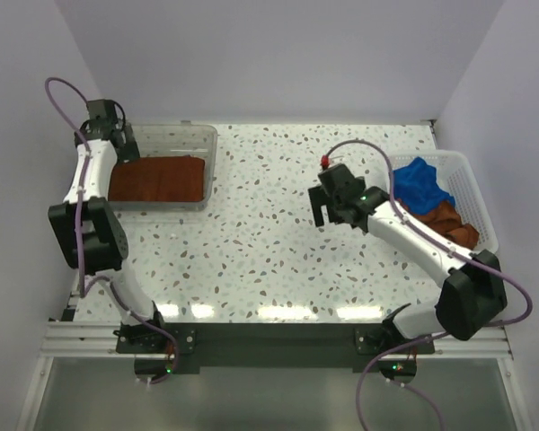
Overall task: Fold and stack the towels
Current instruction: Neatly place the folded towel into the bin, then grab crumpled towel
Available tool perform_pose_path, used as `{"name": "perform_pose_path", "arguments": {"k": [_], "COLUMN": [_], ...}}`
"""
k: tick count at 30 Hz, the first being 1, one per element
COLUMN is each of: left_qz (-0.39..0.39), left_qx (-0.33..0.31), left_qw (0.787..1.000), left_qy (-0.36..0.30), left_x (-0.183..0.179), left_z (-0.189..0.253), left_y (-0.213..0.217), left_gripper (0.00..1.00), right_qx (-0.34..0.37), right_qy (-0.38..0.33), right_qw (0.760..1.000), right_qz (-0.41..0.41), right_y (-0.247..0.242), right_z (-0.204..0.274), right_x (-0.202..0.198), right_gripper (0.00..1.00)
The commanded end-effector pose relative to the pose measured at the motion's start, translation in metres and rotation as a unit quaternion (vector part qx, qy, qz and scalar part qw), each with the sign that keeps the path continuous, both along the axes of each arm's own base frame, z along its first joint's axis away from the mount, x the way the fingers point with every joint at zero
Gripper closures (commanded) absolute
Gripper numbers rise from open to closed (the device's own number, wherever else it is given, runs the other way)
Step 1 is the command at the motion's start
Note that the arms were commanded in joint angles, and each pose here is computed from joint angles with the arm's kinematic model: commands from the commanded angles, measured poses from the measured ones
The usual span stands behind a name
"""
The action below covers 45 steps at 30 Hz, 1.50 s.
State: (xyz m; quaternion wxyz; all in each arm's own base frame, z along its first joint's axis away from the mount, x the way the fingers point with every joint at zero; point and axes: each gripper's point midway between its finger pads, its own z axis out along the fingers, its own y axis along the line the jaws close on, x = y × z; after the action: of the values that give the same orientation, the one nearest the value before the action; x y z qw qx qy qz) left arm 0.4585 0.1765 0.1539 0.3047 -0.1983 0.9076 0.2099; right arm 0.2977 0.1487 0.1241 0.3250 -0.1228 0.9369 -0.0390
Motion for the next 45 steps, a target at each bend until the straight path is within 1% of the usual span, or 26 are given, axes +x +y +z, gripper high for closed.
{"name": "perform_pose_path", "arguments": {"k": [1,2,3,4,5,6,7,8,11,12,13,15,19,21,24,28,29,31,32,33,35,38,40,43,44,45], "left_qz": [-0.07,-0.087,-0.1,-0.123,-0.14,-0.155,-0.176,-0.187,-0.213,-0.221,-0.23,-0.236,-0.263,-0.267,-0.267,-0.267,-0.271,-0.284,-0.293,-0.295,-0.297,-0.302,-0.314,-0.324,-0.324,-0.324], "left_qx": [-0.052,-0.071,-0.083,-0.089,-0.106,-0.119,-0.127,-0.155,-0.174,-0.181,-0.182,-0.182,-0.177,-0.175,-0.176,-0.179,-0.178,-0.185,-0.191,-0.193,-0.2,-0.211,-0.222,-0.232,-0.234,-0.235], "left_qw": [0.984,0.98,0.978,0.971,0.965,0.963,0.955,0.953,0.938,0.934,0.926,0.924,0.917,0.917,0.918,0.918,0.918,0.912,0.908,0.907,0.905,0.9,0.894,0.889,0.889,0.889], "left_qy": [-0.153,-0.165,-0.16,-0.187,-0.194,-0.186,-0.203,-0.183,-0.21,-0.213,-0.237,-0.239,-0.241,-0.238,-0.236,-0.231,-0.23,-0.231,-0.231,-0.231,-0.228,-0.231,-0.231,-0.225,-0.224,-0.223], "left_x": [0.002,-0.002,-0.011,-0.021,-0.027,-0.038,-0.05,-0.064,-0.092,-0.101,-0.111,-0.122,-0.131,-0.132,-0.133,-0.136,-0.137,-0.137,-0.137,-0.137,-0.137,-0.136,-0.136,-0.136,-0.136,-0.136], "left_z": [0.081,0.083,0.07,0.09,0.089,0.07,0.081,0.058,0.063,0.051,0.062,0.051,0.047,0.041,0.037,0.039,0.038,0.038,0.036,0.035,0.03,0.03,0.029,0.024,0.023,0.023], "left_y": [-0.064,-0.08,-0.094,-0.115,-0.13,-0.143,-0.156,-0.168,-0.185,-0.19,-0.194,-0.197,-0.21,-0.211,-0.212,-0.212,-0.213,-0.218,-0.222,-0.223,-0.225,-0.23,-0.236,-0.241,-0.241,-0.242], "left_gripper": [0.0,0.0,0.0,0.0,0.0,0.0,0.0,0.0,0.0,0.0,0.0,0.0,0.0,0.0,0.0,0.0,0.0,0.0,0.0,0.0,0.0,0.0,0.0,0.0,0.0,0.0], "right_qx": [-0.008,-0.009,-0.022,-0.025,-0.032,-0.041,-0.043,-0.041,-0.005,0.011,0.039,0.066,0.099,0.122,0.14,0.13,0.13,0.136,0.134,0.133,0.12,0.11,0.122,0.146,0.146,0.156], "right_qy": [-0.08,-0.091,-0.107,-0.123,-0.13,-0.133,-0.138,-0.138,-0.131,-0.13,-0.117,-0.115,-0.065,-0.057,-0.025,-0.004,0.002,0.006,0.004,-0.003,-0.02,-0.066,-0.107,-0.167,-0.179,-0.205], "right_qw": [0.991,0.987,0.98,0.974,0.969,0.96,0.955,0.942,0.927,0.911,0.912,0.89,0.883,0.877,0.876,0.872,0.868,0.866,0.868,0.869,0.873,0.877,0.876,0.883,0.891,0.893], "right_qz": [-0.109,-0.129,-0.168,-0.187,-0.205,-0.242,-0.26,-0.303,-0.352,-0.392,-0.392,-0.436,-0.454,-0.461,-0.461,-0.473,-0.48,-0.481,-0.478,-0.476,-0.473,-0.462,-0.453,-0.414,-0.391,-0.368], "right_y": [-0.047,-0.058,-0.081,-0.092,-0.105,-0.13,-0.143,-0.168,-0.196,-0.217,-0.213,-0.232,-0.228,-0.226,-0.22,-0.224,-0.227,-0.227,-0.228,-0.229,-0.235,-0.242,-0.243,-0.235,-0.227,-0.22], "right_z": [0.058,0.067,0.077,0.089,0.095,0.099,0.104,0.104,0.097,0.091,0.081,0.071,0.025,0.009,-0.027,-0.054,-0.061,-0.065,-0.063,-0.055,-0.04,0.005,0.043,0.099,0.113,0.141], "right_x": [0.025,0.027,0.031,0.035,0.036,0.038,0.04,0.041,0.042,0.041,0.044,0.044,0.044,0.048,0.044,0.04,0.038,0.036,0.036,0.036,0.036,0.04,0.045,0.056,0.06,0.068], "right_gripper": [0.01,0.01,0.01,0.01,0.01,0.01,0.01,0.01,0.04,0.05,0.06,0.09,0.12,0.14,0.19,0.27,0.36,0.49,0.69,0.82,0.98,1.0,1.0,1.0,1.0,1.0]}}
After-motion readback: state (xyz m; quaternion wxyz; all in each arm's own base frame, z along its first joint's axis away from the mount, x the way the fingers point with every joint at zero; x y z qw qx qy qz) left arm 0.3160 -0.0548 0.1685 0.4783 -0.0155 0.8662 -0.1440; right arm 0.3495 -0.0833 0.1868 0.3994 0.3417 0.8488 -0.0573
